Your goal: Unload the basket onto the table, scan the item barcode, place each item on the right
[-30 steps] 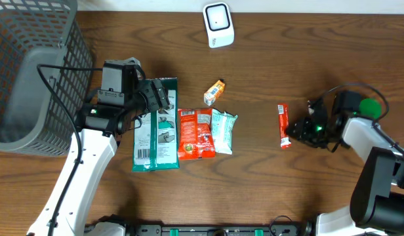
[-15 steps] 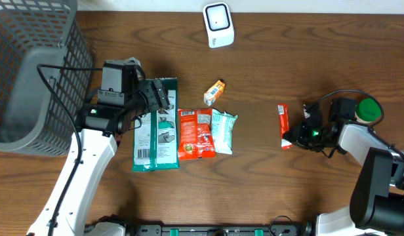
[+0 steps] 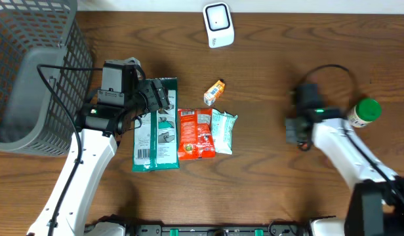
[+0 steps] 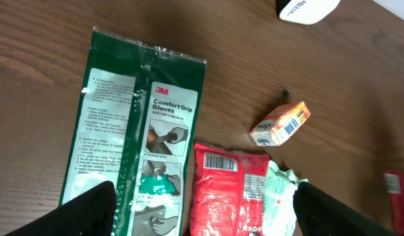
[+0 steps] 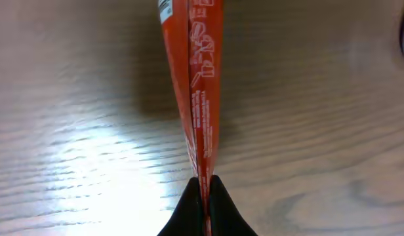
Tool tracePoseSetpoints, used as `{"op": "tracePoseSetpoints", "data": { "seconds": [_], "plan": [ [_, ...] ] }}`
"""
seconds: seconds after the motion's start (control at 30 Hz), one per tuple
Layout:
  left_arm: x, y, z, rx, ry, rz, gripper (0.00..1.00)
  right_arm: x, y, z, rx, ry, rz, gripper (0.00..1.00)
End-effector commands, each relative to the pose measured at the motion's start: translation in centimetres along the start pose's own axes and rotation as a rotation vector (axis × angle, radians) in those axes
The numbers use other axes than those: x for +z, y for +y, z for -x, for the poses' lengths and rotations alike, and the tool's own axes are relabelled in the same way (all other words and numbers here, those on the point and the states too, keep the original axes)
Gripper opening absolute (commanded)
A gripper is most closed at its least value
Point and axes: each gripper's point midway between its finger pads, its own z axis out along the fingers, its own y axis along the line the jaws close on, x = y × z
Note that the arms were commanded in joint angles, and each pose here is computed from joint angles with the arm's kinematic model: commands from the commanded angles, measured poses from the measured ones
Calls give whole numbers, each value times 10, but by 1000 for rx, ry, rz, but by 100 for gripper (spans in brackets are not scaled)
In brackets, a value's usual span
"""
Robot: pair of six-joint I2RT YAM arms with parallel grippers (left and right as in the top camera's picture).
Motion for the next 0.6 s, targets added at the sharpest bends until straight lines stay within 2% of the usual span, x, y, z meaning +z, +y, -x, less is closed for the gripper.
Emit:
{"op": "tracePoseSetpoints", "data": {
  "seconds": [0.0, 0.27, 0.47, 0.57],
  "plan": [
    [-1, 0, 3, 15, -8, 1, 86, 1, -8, 4, -164, -54, -345, 1],
    [-1, 0, 3, 15, -8, 1, 86, 16, 25, 0, -402, -96, -557, 1],
    [-1, 0, 3, 15, -8, 1, 87, 32, 48, -10, -430, -73, -485, 1],
    [-1, 0, 3, 15, -8, 1, 86, 34, 58, -12, -427, -74, -436, 8]
  ]
}}
